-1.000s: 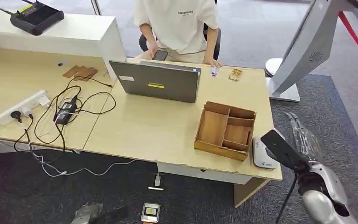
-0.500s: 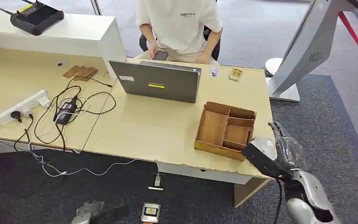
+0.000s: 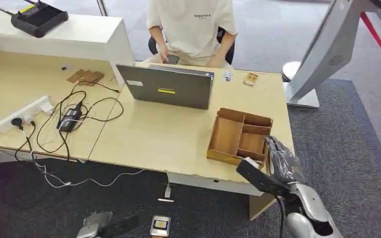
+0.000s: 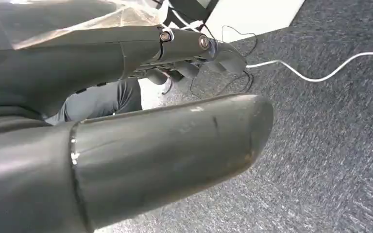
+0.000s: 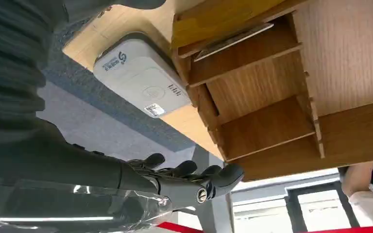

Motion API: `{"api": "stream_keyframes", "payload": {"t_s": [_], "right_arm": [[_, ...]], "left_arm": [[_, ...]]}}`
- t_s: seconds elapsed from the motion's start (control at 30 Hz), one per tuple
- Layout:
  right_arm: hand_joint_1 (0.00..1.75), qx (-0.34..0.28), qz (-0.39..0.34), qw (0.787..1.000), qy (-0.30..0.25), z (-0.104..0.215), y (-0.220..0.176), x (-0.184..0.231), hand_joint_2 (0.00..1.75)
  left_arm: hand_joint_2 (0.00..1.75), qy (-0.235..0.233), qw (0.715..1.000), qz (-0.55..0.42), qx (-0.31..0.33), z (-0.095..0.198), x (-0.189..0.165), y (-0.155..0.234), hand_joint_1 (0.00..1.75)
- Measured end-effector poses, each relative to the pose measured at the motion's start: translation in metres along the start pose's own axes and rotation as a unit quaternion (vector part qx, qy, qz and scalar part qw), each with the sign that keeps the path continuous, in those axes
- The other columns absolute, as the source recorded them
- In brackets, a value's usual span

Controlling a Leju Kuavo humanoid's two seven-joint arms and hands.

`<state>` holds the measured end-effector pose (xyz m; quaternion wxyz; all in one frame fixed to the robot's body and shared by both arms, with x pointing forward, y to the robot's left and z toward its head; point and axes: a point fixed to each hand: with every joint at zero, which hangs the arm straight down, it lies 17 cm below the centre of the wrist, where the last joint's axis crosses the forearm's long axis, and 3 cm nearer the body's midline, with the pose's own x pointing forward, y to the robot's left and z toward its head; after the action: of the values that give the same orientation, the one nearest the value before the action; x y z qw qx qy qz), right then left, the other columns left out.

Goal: Pass the card to the sensor for recognition and then transmit it.

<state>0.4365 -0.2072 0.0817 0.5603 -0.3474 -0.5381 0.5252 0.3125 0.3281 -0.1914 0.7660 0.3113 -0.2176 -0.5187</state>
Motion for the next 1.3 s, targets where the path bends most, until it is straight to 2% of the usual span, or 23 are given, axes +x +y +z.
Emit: {"api": "stream_keyframes", "payload": {"t_s": [0.23,0.57,0.83,1.3], "right_arm": [[0.0,-0.006,0.01,1.0,-0.02,-0.005,0.005,0.022,1.75],[0.0,-0.042,-0.026,0.998,-0.032,-0.014,-0.001,0.046,1.75],[0.0,-0.031,-0.023,0.999,-0.023,-0.023,0.016,0.042,1.75],[0.0,-0.006,-0.011,1.0,-0.01,-0.027,0.038,0.031,1.75]], "left_arm": [[0.0,-0.002,1.0,-0.003,-0.002,0.0,0.002,0.0,0.0],[0.0,-0.011,1.0,-0.015,0.0,0.001,0.01,0.002,0.0],[0.0,-0.028,0.999,-0.021,0.005,0.0,0.023,0.009,0.0],[0.0,-0.03,0.999,-0.023,0.006,0.0,0.025,0.01,0.0]]}}
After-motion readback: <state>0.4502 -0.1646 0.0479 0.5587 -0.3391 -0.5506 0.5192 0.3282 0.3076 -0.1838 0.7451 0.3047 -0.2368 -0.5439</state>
